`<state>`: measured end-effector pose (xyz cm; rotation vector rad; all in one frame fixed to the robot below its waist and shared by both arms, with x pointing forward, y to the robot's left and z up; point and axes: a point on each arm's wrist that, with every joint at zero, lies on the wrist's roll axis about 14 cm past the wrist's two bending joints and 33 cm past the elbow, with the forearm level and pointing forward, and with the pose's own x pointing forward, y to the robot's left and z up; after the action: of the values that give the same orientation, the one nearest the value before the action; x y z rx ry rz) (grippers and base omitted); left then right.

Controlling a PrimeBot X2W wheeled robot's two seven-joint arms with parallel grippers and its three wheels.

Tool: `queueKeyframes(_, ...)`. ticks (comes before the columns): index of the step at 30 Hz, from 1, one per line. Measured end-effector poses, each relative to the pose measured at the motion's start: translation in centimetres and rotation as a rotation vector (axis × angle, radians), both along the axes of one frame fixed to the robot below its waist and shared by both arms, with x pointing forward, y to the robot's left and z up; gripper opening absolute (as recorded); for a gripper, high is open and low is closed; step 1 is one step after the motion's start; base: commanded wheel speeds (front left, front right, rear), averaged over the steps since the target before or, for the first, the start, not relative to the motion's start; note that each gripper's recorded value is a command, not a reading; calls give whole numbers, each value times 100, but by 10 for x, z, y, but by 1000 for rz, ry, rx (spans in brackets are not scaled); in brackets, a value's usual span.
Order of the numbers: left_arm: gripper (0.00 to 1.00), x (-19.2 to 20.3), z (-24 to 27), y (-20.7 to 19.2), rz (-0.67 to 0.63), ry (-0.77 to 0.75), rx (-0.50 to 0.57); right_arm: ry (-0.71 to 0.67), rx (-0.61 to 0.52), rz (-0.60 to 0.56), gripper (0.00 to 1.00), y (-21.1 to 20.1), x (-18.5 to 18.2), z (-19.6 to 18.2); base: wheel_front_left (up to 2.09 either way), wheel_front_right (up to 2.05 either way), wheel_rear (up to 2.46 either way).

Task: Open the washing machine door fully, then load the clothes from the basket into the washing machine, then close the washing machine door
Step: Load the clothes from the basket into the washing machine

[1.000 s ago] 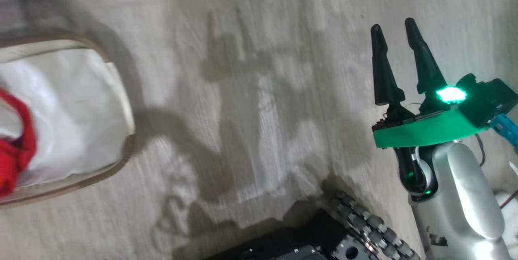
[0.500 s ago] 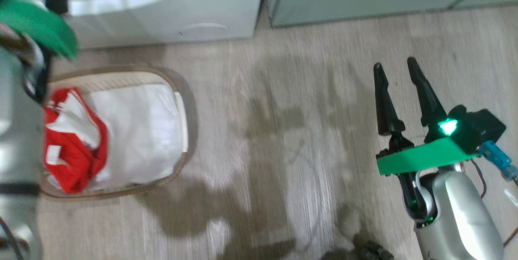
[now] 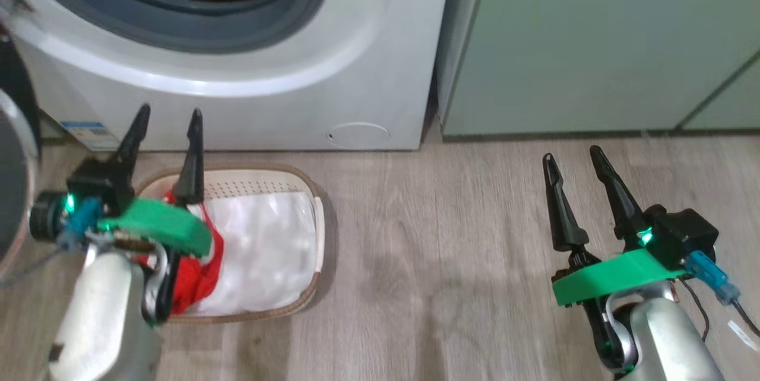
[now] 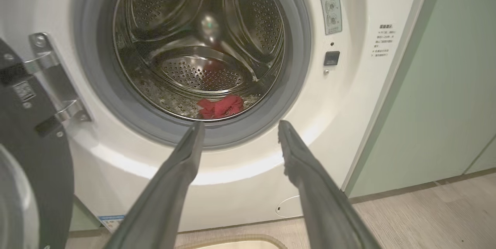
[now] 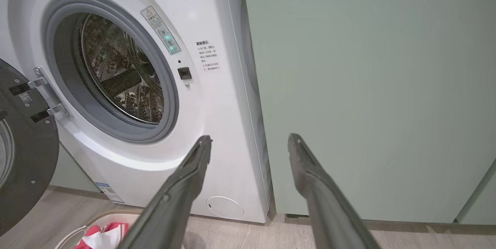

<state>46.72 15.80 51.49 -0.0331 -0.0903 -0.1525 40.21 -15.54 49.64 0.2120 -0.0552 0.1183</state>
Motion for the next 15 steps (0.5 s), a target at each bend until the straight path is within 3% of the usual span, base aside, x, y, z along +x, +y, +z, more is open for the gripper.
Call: queueKeyframes(15, 100, -66, 11, 0, 85, -37, -60, -30, 25, 10, 100, 4, -19, 13, 0, 0, 0)
